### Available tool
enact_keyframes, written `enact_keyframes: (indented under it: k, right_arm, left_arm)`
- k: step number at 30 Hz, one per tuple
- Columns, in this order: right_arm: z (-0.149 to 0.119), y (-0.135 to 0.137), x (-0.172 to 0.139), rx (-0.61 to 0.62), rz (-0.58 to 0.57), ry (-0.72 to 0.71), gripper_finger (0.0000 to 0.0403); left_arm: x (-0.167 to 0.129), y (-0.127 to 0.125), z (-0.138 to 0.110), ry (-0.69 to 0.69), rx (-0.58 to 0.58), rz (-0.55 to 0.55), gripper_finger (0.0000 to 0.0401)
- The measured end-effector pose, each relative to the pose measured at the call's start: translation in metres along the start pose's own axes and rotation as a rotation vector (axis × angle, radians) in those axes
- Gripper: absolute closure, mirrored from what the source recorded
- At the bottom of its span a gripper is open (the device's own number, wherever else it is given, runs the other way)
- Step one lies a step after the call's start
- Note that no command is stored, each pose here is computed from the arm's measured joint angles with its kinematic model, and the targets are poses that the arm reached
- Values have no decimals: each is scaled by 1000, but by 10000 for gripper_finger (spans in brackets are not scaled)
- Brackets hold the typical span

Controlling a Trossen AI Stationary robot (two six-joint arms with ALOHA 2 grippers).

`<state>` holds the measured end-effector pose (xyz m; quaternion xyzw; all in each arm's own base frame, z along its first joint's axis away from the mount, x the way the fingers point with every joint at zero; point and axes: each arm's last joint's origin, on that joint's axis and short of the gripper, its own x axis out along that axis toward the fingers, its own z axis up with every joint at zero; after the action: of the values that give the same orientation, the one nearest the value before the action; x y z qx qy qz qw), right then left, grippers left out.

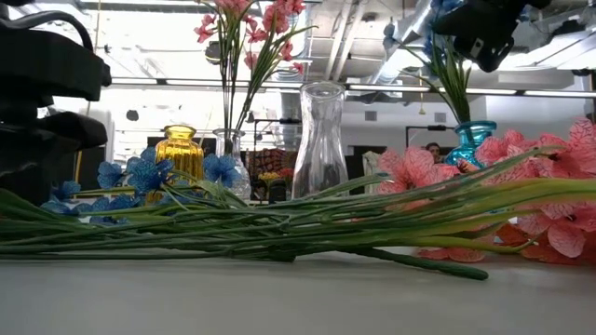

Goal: Sort flowers into vase by color
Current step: Put the bottom left red flowers into the bottom transparent vase

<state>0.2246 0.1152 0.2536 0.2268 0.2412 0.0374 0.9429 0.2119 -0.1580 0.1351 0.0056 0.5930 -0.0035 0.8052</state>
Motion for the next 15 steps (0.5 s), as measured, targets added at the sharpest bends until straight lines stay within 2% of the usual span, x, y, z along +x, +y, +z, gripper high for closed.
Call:
enact_keyframes:
  k: [3,6,15]
  right_arm:
    - [-3,3,5,-2,11,-1,196]
    - [-4,4,9,-3,16,-2,196]
    - [-6,7,22,3,36,-40,196]
  left_arm:
    - [-5,0,2,14,1,14,227]
    - [-10,1,2,48,8,37,252]
    - [-19,-3,8,93,10,0,373]
